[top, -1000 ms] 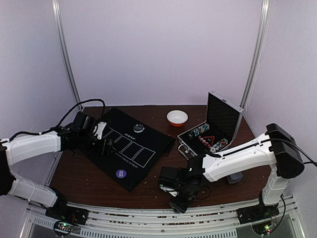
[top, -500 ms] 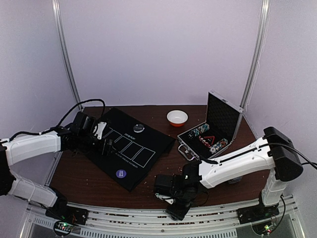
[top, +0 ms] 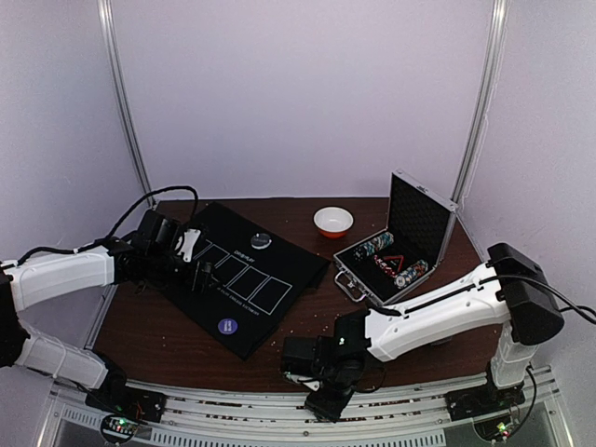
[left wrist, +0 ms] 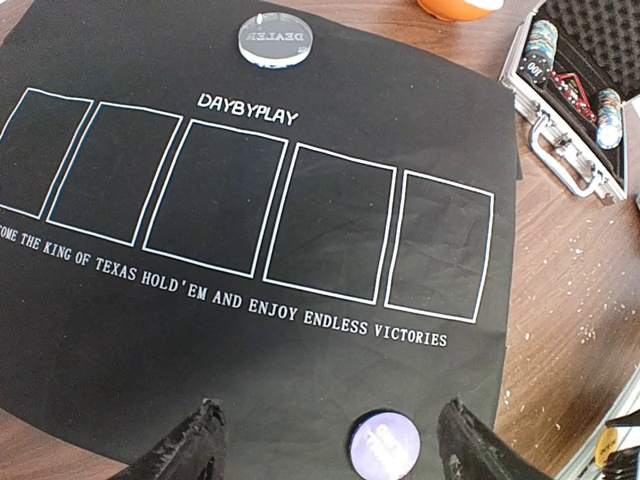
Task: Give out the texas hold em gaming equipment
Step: Pick up the big blind button from the corner of the board.
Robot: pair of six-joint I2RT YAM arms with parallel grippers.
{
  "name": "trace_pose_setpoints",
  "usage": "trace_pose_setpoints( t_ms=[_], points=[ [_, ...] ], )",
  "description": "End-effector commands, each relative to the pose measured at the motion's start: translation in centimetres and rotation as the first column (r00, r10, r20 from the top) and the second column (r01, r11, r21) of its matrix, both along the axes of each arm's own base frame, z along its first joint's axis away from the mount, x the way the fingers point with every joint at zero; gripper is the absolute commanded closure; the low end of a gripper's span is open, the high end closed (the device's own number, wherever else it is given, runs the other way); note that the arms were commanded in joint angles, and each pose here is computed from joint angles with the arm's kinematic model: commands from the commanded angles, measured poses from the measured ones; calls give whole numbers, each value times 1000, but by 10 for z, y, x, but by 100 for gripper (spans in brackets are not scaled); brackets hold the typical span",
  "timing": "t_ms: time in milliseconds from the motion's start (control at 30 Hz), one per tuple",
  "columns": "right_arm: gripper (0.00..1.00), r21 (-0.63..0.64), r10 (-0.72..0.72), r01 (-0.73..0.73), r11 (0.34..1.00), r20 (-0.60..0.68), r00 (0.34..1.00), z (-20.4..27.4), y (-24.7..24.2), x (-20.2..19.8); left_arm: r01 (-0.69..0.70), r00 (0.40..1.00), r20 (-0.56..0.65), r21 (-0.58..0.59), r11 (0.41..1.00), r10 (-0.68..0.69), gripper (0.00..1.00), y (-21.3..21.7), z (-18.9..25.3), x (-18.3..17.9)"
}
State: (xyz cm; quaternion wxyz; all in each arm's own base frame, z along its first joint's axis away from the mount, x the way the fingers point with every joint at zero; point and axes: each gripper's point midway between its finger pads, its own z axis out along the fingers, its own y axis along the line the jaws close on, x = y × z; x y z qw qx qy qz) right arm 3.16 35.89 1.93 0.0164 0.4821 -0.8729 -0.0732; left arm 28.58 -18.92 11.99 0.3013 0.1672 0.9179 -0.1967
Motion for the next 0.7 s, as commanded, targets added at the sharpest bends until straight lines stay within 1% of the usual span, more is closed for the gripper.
trace_pose_setpoints(
  t_ms=[0,100,167,267,400,533,667],
  points=[
    [37,-62,18,-21,998,-48,999,-13,-11,-16,11,998,70,-22,1000,-9,25,-6,20,9],
    [36,-69,23,-26,997,-44,999,-15,-10,-16,8,998,70,-14,1000,-7,25,-4,18,9],
    [37,-82,25,-28,996,-33,999,-18,-11,-15,8,998,69,-14,1000,-7,25,-4,18,8],
    [46,-91,24,-25,996,-10,1000,-17,-10,-11,10,997,71,-16,1000,-8,25,-5,19,8],
    [56,-93,27,-26,995,9,1000,-15,-10,-8,7,997,78,-13,1000,-6,25,-3,20,9],
    [61,-77,24,-22,997,32,999,-8,-7,-4,10,996,86,-21,1000,-8,25,-5,24,9],
    [63,-7,22,-22,1000,108,994,11,4,9,20,994,107,-34,999,-16,25,-7,30,9]
  ],
)
